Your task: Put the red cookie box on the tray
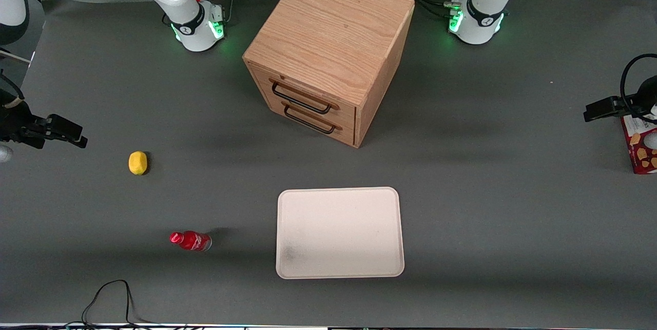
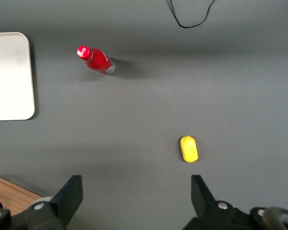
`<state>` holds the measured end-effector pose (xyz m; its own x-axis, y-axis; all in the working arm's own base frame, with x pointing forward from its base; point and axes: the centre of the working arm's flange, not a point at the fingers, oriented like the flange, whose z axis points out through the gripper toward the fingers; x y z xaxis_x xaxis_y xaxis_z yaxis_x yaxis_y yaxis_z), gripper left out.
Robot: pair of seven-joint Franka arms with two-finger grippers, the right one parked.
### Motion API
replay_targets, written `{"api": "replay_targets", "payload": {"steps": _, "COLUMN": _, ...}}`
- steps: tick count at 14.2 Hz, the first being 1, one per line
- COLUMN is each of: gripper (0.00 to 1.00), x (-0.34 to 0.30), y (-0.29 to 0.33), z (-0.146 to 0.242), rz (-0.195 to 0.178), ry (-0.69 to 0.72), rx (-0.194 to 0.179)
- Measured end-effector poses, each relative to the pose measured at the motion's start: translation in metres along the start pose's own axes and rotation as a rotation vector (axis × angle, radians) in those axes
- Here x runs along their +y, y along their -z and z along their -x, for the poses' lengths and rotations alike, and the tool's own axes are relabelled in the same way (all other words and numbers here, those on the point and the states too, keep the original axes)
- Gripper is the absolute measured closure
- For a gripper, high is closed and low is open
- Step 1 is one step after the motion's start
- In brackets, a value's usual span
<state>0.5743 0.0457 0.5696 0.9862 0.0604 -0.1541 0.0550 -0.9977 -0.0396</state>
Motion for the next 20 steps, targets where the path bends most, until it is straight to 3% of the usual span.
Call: {"api": "replay_targets", "payload": {"steps": 20, "gripper": 0.0, "x": -0.0008, "y": -0.0021, "z": 0.0009, "rz": 0.001, "ry": 0.023, "rx": -0.026}}
